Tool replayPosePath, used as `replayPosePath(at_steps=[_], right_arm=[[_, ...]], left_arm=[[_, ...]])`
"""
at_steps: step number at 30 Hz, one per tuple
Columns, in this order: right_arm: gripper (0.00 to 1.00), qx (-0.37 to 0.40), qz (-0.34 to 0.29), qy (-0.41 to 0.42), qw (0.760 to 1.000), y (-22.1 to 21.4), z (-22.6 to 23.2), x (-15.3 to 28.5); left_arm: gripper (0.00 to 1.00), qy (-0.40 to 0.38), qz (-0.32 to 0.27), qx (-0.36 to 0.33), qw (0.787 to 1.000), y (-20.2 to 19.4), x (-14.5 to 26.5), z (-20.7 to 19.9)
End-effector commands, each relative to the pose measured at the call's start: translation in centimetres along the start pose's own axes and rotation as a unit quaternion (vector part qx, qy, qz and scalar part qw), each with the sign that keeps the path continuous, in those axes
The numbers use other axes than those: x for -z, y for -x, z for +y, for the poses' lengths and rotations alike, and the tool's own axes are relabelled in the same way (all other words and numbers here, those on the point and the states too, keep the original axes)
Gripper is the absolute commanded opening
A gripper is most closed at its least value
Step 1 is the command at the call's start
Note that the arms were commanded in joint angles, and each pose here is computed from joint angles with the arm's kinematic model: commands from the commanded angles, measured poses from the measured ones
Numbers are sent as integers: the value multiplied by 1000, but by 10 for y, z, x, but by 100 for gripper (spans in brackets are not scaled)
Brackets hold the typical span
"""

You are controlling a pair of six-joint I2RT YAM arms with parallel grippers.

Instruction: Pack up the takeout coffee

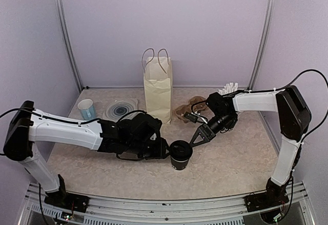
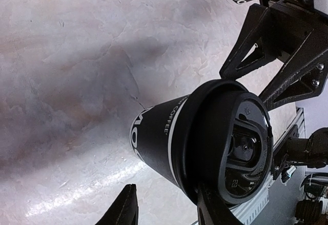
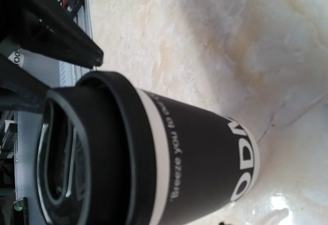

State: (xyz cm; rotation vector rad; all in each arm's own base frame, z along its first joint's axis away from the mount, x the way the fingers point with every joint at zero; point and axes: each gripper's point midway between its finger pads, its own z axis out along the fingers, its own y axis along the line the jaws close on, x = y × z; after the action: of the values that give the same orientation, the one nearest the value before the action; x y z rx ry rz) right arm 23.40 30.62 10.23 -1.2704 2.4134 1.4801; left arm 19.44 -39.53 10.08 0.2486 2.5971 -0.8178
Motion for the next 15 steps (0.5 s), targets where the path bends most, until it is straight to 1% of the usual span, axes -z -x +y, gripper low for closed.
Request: replayPosePath(at_steps=[1, 4, 9, 11, 15], right_arm=[[43, -34, 102, -104, 989, -56, -50, -27], [43, -33, 104, -112, 988, -54, -52, -25], [43, -21, 95, -106, 990, -49, -44, -21], [42, -13, 87, -102, 991, -47, -37, -19], [43, 9, 58, -64, 996, -37, -12, -13]], left_arm=[[39, 201, 130, -32, 970, -84, -21, 112], [39, 201, 125, -37, 971, -79, -22, 108], [40, 188, 90, -68, 976, -53, -16, 85], [41, 190, 70, -78, 976, -42, -11, 78], [41, 171, 31, -93, 980, -21, -1, 58]])
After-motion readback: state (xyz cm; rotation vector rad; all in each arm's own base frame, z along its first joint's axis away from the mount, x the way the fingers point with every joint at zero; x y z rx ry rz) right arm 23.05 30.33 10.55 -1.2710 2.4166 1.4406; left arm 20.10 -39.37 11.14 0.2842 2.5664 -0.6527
